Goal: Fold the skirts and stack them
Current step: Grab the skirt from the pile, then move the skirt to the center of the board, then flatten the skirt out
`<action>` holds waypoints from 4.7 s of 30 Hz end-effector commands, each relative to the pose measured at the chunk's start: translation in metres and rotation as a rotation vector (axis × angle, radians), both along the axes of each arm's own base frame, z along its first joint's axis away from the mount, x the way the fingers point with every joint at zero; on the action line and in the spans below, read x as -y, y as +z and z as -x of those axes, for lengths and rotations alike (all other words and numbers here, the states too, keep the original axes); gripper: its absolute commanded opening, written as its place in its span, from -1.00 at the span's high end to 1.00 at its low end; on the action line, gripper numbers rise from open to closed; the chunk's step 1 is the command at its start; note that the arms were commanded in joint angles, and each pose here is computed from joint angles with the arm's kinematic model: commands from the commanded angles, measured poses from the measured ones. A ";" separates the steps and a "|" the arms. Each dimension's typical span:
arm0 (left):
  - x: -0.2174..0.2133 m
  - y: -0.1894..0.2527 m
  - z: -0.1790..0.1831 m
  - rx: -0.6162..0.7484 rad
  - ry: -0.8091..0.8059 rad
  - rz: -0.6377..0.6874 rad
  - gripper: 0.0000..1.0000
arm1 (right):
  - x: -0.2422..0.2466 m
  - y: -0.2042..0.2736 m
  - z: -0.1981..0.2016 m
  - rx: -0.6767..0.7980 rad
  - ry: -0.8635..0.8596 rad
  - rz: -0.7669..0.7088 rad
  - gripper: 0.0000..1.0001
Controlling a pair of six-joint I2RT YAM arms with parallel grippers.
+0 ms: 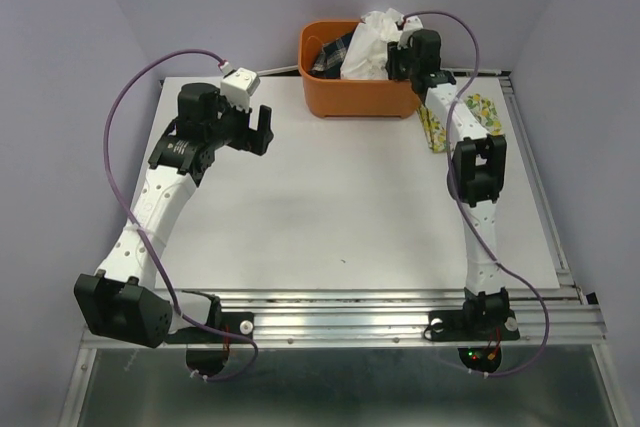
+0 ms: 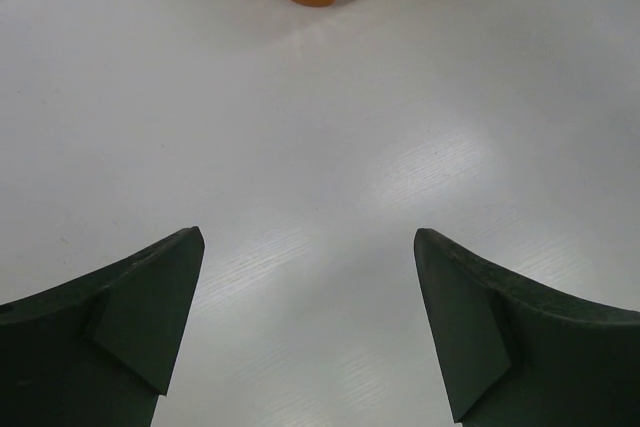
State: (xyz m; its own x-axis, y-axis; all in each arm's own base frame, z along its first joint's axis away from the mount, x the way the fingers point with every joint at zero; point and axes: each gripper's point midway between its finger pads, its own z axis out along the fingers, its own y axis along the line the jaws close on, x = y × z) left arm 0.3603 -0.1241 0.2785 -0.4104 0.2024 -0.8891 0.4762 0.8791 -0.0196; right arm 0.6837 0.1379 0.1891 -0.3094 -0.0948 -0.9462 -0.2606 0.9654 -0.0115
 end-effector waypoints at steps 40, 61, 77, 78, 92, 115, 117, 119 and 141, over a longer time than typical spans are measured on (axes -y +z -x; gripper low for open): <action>-0.020 0.053 -0.019 0.110 -0.086 0.232 -0.89 | -0.033 0.488 0.300 0.721 0.439 -0.661 0.99; -0.020 -0.047 0.041 -0.052 -0.333 0.007 -0.61 | -0.020 0.050 0.229 -0.181 -0.097 -0.609 0.99; 0.099 -0.111 0.116 -0.143 -0.769 -0.049 -0.49 | -0.037 0.036 0.294 -0.297 0.373 -0.174 -0.68; 0.104 -0.106 0.113 -0.137 -0.786 -0.032 -0.49 | -0.038 0.034 0.299 -0.271 0.467 -0.086 -0.68; 0.102 -0.098 0.096 -0.168 -0.760 0.192 -0.49 | -0.089 -0.020 0.341 -0.225 1.190 0.433 -0.43; 0.076 -0.109 0.101 -0.162 -0.660 0.215 -0.48 | -0.083 -0.076 0.349 -0.273 1.448 0.903 -0.57; 0.076 -0.108 0.101 -0.158 -0.660 0.213 -0.48 | -0.086 -0.070 0.349 -0.275 1.450 0.890 -0.58; 0.075 -0.109 0.103 -0.158 -0.656 0.211 -0.48 | -0.093 -0.057 0.347 -0.271 1.428 0.846 -0.61; 0.075 -0.103 0.099 -0.149 -0.655 0.207 -0.48 | -0.074 -0.067 0.341 -0.293 1.488 0.998 -0.23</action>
State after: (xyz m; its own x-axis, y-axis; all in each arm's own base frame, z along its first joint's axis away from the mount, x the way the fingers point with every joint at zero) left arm 0.2587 -0.1964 0.1615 -0.4249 0.2959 -0.8555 0.8680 0.4014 -0.2923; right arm 0.3438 0.2248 0.1404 0.3956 -0.8420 -0.3668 -0.9169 -0.3390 -0.2105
